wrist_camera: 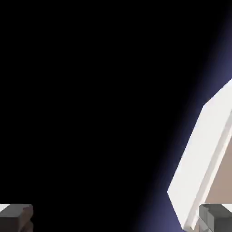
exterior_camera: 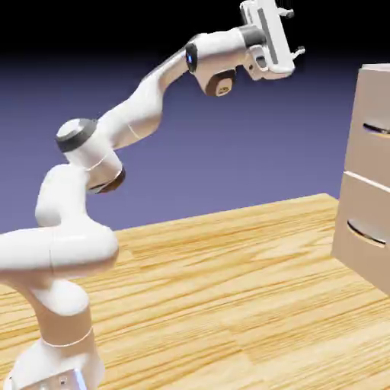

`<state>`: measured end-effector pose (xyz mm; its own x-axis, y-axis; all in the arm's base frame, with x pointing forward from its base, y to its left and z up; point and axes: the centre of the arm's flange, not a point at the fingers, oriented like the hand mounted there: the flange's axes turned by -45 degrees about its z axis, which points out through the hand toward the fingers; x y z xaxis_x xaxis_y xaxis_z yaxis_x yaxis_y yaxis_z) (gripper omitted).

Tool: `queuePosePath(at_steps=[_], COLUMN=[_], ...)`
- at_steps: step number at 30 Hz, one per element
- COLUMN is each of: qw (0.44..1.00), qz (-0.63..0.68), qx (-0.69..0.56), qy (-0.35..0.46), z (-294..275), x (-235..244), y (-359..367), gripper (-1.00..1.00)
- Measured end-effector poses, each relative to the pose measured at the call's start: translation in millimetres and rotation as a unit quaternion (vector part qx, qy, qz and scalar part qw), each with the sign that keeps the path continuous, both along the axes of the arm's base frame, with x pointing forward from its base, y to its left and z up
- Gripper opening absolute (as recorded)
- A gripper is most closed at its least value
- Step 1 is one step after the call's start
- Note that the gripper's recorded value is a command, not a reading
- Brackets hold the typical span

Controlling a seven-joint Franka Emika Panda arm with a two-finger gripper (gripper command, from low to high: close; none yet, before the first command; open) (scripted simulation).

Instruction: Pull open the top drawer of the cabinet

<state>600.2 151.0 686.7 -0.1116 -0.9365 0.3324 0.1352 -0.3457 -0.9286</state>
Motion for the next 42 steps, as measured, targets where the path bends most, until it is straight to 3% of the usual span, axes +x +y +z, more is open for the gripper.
queuePosePath(at_steps=[10,21,22,42], qw=[0.981,0.981,0.981,0.981], qz=[0.044,0.044,0.044,0.044], qx=[0.173,0.173,0.173,0.173], qy=[0.077,0.076,0.077,0.076], z=[-191.7,-190.8,-191.8,-191.6], x=[141.8,188.5,191.8,97.4], y=[-101.1,-100.8,-101.1,-101.2], gripper=[0.0,0.0,-1.0,-1.0])
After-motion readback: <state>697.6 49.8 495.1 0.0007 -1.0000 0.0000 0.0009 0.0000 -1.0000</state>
